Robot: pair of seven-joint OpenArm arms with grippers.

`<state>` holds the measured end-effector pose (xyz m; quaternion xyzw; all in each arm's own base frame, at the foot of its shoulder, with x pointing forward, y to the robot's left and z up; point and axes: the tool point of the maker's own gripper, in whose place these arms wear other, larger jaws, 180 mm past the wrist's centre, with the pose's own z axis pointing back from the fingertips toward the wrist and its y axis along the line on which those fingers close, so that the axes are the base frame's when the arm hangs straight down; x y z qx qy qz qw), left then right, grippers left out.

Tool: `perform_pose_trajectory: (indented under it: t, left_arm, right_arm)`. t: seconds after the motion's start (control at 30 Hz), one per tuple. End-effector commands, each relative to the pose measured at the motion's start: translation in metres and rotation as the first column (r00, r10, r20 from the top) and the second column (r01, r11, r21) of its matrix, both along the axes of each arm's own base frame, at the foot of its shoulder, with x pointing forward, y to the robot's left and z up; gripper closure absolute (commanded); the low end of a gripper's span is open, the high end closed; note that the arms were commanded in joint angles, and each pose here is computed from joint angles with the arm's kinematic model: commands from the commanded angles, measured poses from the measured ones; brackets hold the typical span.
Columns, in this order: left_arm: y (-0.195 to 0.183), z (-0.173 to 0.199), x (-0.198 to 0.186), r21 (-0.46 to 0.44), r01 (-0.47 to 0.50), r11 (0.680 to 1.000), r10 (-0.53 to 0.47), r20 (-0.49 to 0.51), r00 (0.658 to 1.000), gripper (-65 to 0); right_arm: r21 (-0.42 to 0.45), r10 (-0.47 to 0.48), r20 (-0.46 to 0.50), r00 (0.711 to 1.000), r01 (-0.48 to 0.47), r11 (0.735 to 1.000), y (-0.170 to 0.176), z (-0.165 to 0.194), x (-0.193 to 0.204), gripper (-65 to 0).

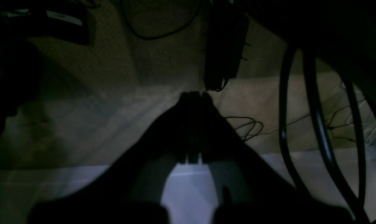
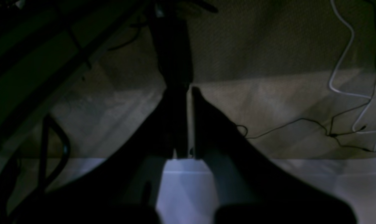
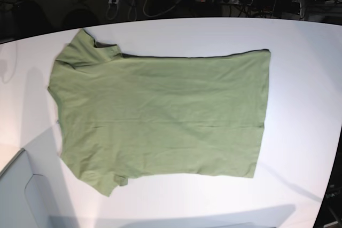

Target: Fold the T-shirt properly

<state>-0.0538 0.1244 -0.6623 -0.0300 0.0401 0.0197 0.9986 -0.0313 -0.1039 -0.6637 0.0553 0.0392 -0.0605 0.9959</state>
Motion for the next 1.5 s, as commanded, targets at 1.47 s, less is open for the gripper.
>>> perform_pose_trajectory:
  t: [1.47]
  left_arm:
    - [-0.028,0.004,0.003,-0.045,-0.01,0.999,0.012,0.053,0.999,-0.1]
  right_arm:
    - [0.025,0.045,0.032,0.998,-0.046,0.999,-0.007,0.018,-0.001,-0.1]
